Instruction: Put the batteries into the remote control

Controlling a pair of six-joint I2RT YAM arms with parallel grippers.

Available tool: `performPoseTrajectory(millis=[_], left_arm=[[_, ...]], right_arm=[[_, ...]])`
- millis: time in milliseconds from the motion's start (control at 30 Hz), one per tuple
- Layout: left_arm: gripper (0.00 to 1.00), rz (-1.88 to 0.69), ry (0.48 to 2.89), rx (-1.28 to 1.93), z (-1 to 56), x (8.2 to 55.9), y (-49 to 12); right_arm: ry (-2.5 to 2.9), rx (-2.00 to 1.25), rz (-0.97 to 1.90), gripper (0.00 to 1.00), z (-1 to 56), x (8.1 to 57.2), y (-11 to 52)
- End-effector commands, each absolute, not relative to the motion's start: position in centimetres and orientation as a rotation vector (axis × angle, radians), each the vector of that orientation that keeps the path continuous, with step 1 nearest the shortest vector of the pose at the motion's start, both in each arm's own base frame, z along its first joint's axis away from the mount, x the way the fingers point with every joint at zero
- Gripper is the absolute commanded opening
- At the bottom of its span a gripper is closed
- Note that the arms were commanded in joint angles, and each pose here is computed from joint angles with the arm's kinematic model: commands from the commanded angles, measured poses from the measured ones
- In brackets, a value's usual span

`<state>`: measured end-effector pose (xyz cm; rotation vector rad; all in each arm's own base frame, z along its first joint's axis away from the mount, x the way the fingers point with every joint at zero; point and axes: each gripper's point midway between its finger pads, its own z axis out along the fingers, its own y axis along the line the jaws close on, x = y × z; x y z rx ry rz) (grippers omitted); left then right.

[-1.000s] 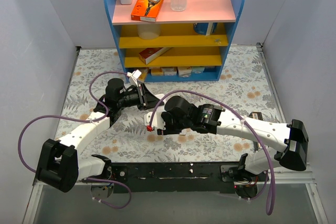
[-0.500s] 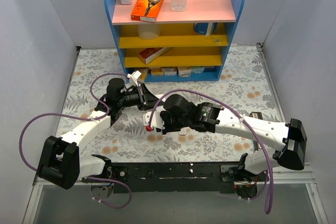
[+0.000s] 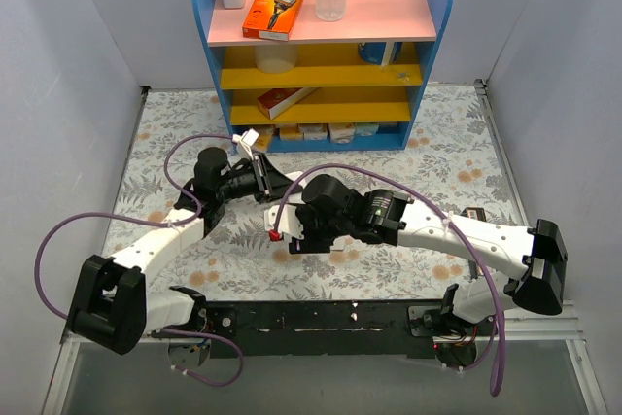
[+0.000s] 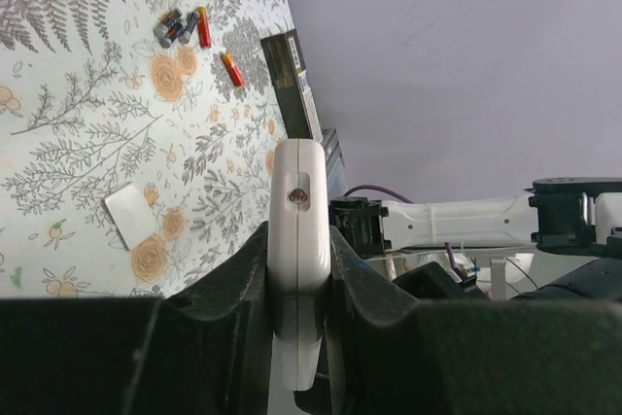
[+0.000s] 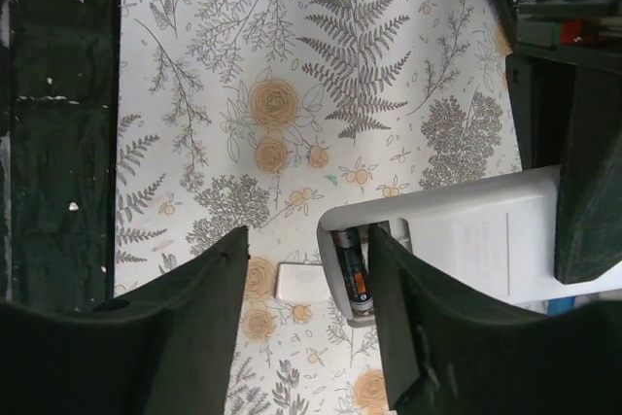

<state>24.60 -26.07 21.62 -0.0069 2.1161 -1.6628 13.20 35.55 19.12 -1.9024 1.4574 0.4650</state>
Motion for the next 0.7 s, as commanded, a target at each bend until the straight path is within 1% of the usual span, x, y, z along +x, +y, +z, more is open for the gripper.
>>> performPoseTrajectory(millis=[0, 33, 100, 133, 167, 200, 233, 333, 367, 400, 433, 533, 667], left_arm=[[0.00, -1.552, 1.932, 0.099, 23.0, 24.7, -25.1], [0.00, -1.526, 1.934, 0.091, 21.8, 24.5, -24.7], [0.00, -1.464, 1.893, 0.077, 21.4, 24.4, -23.9], [0.00, -1.445, 1.908, 0.057, 20.0, 24.1, -23.5], [0.00, -1.425, 1.898, 0.042, 19.6, 24.1, -23.2], [0.00, -1.408, 1.867, 0.034, 19.9, 24.0, -22.8], [0.00, -1.402, 1.866, 0.022, 18.9, 23.5, -22.5], [0.00, -1.375, 1.809, 0.006, 19.0, 23.2, -21.8], [0.00, -1.366, 1.814, -0.004, 18.3, 22.9, -21.6], [0.00, -1.355, 1.781, -0.005, 18.9, 22.9, -21.2], [0.00, -1.349, 1.774, -0.005, 18.8, 22.8, -21.1], [0.00, -1.327, 1.748, -0.013, 18.8, 22.4, -20.6], [0.00, -1.316, 1.766, -0.010, 18.4, 22.1, -20.5]], right_arm=[[1.427, -1.741, 0.581, 0.63, 23.9, 13.0, 37.4], [1.433, -1.710, 0.595, 0.64, 24.5, 13.2, 37.4], [1.484, -1.628, 0.633, 0.68, 25.5, 13.8, 37.2], [1.490, -1.584, 0.653, 0.70, 26.4, 14.1, 37.1], [1.544, -1.519, 0.676, 0.70, 26.8, 14.8, 36.7], [1.558, -1.493, 0.702, 0.74, 27.2, 15.0, 36.5], [1.577, -1.450, 0.723, 0.76, 27.7, 15.3, 36.1], [1.687, -1.277, 0.749, 0.82, 28.2, 18.0, 34.0], [1.748, -1.211, 0.708, 0.87, 27.6, 19.2, 33.0], [1.812, -1.131, 0.702, 0.93, 27.3, 20.0, 32.2], [1.848, -1.077, 0.679, 0.94, 27.1, 20.8, 31.3], [2.036, -0.866, 0.574, 0.95, 24.7, 24.6, 27.4], [2.249, -0.702, 0.467, 0.91, 21.1, 26.9, 23.6]])
